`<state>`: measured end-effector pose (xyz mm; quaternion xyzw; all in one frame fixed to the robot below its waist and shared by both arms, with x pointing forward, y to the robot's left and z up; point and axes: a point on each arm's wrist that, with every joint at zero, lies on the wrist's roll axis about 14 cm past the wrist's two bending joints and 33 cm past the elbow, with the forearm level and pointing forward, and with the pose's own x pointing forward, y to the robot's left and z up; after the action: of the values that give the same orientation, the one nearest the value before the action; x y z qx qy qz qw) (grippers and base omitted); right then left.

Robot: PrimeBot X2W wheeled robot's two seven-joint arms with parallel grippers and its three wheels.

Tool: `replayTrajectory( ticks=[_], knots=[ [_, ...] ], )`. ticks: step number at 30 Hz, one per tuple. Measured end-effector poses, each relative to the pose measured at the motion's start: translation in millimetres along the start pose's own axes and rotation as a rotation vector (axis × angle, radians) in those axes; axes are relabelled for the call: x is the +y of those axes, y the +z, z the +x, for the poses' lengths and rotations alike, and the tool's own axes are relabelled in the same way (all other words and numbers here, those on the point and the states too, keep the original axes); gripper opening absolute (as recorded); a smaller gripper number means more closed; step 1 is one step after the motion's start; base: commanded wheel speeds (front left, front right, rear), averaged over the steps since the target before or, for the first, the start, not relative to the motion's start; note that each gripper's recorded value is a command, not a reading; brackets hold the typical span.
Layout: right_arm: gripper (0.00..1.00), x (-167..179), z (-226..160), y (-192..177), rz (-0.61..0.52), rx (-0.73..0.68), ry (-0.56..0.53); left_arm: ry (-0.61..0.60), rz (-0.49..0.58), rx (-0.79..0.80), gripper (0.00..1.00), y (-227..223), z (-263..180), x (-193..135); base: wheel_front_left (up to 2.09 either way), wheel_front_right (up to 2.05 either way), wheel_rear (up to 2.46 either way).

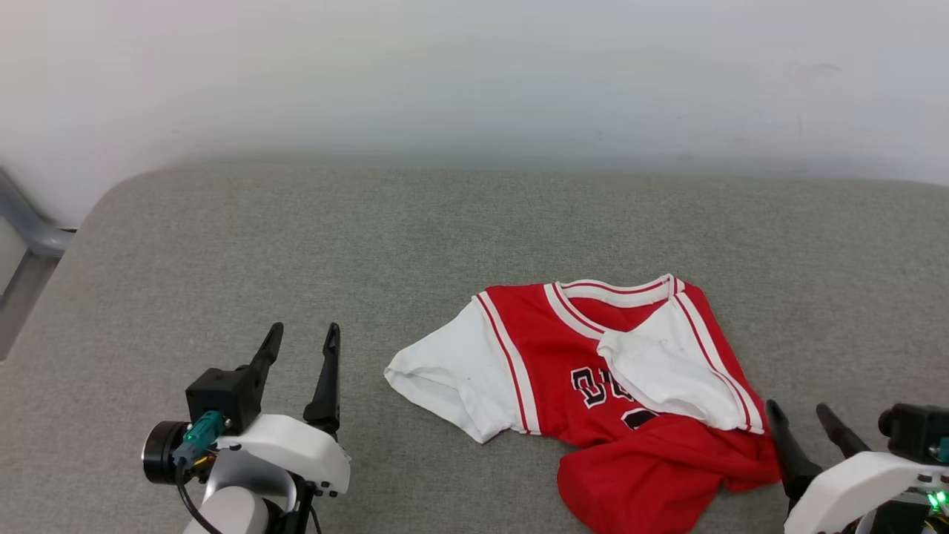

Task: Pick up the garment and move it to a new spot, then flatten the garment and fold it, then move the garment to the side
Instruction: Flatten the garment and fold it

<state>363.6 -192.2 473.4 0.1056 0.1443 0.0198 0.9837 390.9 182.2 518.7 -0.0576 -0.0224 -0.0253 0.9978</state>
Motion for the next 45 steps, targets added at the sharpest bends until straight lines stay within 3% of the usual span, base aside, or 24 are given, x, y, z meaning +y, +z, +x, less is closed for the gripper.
replayTrajectory(
  ticks=[7,18,27,28,29,38,45],
  knots=[
    [1.0,12,6,-16,-0.07,0.213,0.06,-0.003,-0.005,0.005,1.0,-1,-3,-1,0.0,0.0,0.0],
    [1.0,71,62,-30,-0.356,0.525,0.308,0.013,-0.023,0.009,1.0,-9,16,3,0.0,0.0,0.0],
    [1.0,61,67,-78,-0.477,0.797,0.334,0.062,-0.036,0.045,1.0,-26,19,17,0.0,0.0,0.0],
    [0.36,61,68,-80,-0.483,0.803,0.336,0.062,-0.036,0.048,1.0,-27,19,18,0.0,0.0,0.0],
    [0.0,61,69,-79,-0.48,0.802,0.335,0.064,-0.036,0.051,1.0,-28,19,19,0.0,0.0,0.0],
    [0.0,51,96,-26,-0.391,0.596,0.275,0.054,-0.037,0.04,1.0,-27,27,15,0.0,0.0,0.0],
    [0.0,-6,100,12,-0.169,0.432,0.094,0.008,-0.035,0.031,1.0,-26,35,0,0.0,0.0,0.0]
  ],
)
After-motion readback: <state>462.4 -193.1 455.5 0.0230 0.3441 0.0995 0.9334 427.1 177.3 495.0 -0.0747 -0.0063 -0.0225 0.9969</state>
